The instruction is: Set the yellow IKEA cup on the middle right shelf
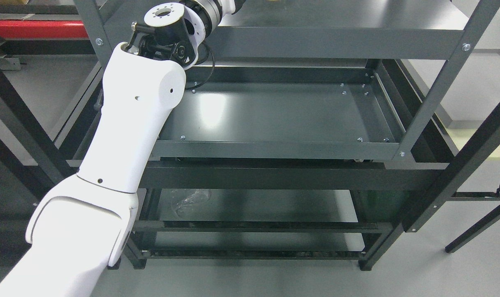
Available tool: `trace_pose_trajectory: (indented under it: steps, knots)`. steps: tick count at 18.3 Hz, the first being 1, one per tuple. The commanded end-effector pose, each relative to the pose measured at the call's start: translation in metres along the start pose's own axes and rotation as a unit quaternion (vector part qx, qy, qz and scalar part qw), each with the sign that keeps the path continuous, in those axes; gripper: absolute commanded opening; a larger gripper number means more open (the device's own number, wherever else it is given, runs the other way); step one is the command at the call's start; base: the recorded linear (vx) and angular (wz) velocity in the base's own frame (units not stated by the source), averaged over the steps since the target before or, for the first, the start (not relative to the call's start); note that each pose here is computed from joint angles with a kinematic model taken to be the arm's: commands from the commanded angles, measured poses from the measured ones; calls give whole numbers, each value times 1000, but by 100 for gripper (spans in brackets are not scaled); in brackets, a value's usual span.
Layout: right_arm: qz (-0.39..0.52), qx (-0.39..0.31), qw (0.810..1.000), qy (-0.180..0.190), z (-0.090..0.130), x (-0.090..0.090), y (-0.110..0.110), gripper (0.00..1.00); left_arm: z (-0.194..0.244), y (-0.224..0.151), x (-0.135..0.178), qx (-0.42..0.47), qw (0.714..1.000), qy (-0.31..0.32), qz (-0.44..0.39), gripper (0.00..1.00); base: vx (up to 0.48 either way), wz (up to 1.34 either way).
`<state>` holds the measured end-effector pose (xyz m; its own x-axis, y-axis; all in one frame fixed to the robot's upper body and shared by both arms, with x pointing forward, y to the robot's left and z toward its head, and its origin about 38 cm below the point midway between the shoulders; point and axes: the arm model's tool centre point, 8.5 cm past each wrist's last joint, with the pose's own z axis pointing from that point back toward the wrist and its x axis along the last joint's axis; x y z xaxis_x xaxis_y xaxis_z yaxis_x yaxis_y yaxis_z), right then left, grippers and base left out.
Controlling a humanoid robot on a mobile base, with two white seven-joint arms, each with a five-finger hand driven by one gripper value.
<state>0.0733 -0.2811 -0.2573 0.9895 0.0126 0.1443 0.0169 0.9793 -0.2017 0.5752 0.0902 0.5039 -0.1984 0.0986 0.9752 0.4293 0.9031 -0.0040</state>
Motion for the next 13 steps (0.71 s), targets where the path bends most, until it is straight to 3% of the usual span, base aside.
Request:
trace_pose_trajectory:
  steps: [1,6,9,13]
  knots:
    - [-2,-6,1000,7,-1,-9,-10,99,-3,10,-17,2,999,31,-16,73,0,0]
    - [-2,-6,1000,7,-1,-9,-10,99,1,-3,3,-15,999,7,-28,98,0,0]
    - [-2,-6,1000,7,-1,-9,-10,99,4,-5,13,-16,999,-6,-29,99,0,0]
    - [-2,-6,1000,7,-1,-9,-10,99,14,-8,48,-19,998,-55,-27,99,0,0]
